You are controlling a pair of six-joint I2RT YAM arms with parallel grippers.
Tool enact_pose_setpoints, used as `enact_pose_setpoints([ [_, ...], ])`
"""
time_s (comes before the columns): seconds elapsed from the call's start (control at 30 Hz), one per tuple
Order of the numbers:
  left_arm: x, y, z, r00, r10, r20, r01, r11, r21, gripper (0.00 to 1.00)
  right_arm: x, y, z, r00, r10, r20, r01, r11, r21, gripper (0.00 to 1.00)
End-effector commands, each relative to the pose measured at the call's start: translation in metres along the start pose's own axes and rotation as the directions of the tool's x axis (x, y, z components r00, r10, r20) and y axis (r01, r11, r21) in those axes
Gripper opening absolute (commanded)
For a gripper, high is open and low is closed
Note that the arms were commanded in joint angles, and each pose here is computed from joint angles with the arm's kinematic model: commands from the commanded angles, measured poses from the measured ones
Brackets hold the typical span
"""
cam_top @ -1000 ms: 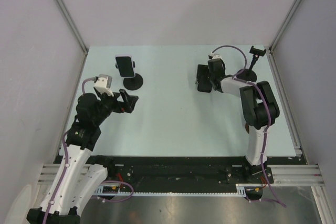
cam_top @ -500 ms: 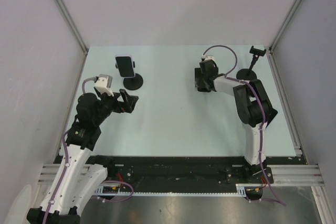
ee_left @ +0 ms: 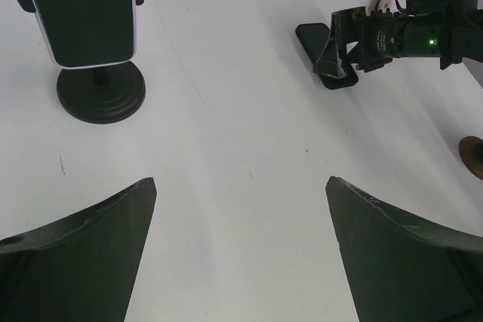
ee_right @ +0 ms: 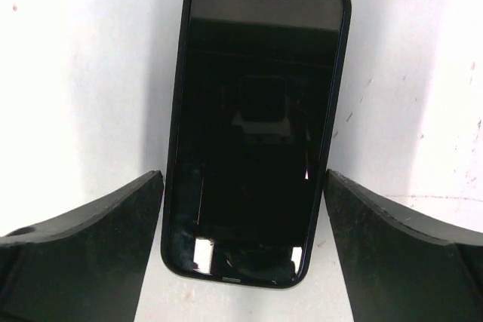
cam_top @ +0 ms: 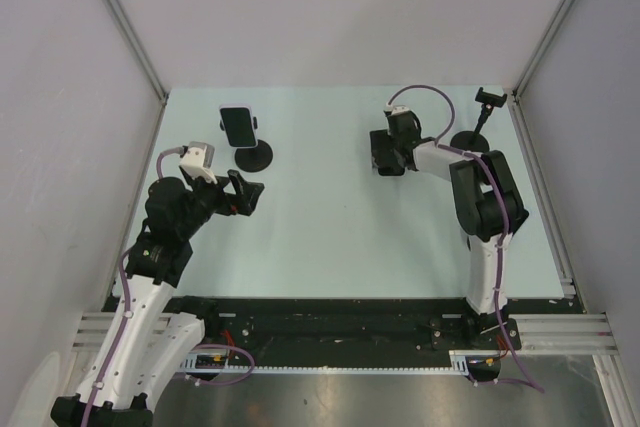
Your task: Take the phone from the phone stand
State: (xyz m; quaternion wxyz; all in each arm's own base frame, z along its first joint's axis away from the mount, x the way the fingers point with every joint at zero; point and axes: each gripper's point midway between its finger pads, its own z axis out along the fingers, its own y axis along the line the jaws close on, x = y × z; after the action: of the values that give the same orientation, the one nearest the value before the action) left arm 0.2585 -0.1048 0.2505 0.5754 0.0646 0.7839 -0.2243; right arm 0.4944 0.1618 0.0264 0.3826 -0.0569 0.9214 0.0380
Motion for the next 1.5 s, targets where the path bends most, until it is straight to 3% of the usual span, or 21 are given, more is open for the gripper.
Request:
enact_pose_setpoints([
  [0.0,-0.006,-0.004,0.0,0.999,0.026,0.028,-0.027,0.999,0.031,1.0,-0.016,0.002,-0.027,1.0,-0.01,-0.007,0.009,0.999,-0.035,0.96],
  [0.13,-0.006,-0.003,0.0,0.999,0.024,0.027,-0.025,0.999,0.026,1.0,-0.044,0.013,-0.054,0.998,0.001,0.066,0.004,0.997,-0.071,1.0],
  [0.37,-0.006,0.002,0.0,0.999,0.019,0.032,-0.019,1.0,-0.001,1.0,-0.111,0.037,-0.139,0.963,0.052,0.265,-0.01,0.987,-0.158,1.0],
  [0.63,-0.016,0.037,0.002,0.998,-0.009,0.068,0.023,0.979,-0.202,1.0,-0.144,0.064,-0.26,0.858,0.083,0.506,0.022,0.98,-0.198,1.0],
  [0.87,-0.066,0.039,0.011,0.992,0.021,0.123,0.013,0.962,-0.271,1.0,-0.09,0.095,-0.296,0.836,0.149,0.528,-0.002,0.963,-0.269,1.0],
  [0.97,-0.083,0.045,0.021,0.991,0.075,0.11,-0.036,0.947,-0.32,1.0,-0.054,0.111,-0.301,0.836,0.147,0.529,0.037,0.947,-0.32,1.0],
  [1.03,-0.08,0.056,0.038,0.995,0.082,0.063,-0.054,0.931,-0.361,1.0,-0.049,0.113,-0.32,0.801,0.19,0.568,0.038,0.93,-0.366,1.0],
  [1.07,-0.089,0.057,0.043,0.994,0.084,0.067,-0.053,0.928,-0.369,1.0,-0.026,0.116,-0.311,0.819,0.168,0.548,0.057,0.928,-0.369,1.0],
  [1.2,-0.096,0.06,0.071,0.995,0.089,0.036,-0.068,0.921,-0.385,1.0,0.0,0.116,-0.312,0.814,0.188,0.55,0.058,0.915,-0.4,1.0],
  [1.47,-0.119,0.087,0.112,0.98,0.195,-0.035,-0.187,0.853,-0.487,1.0,0.018,0.111,-0.309,0.801,0.189,0.569,0.078,0.908,-0.411,1.0],
])
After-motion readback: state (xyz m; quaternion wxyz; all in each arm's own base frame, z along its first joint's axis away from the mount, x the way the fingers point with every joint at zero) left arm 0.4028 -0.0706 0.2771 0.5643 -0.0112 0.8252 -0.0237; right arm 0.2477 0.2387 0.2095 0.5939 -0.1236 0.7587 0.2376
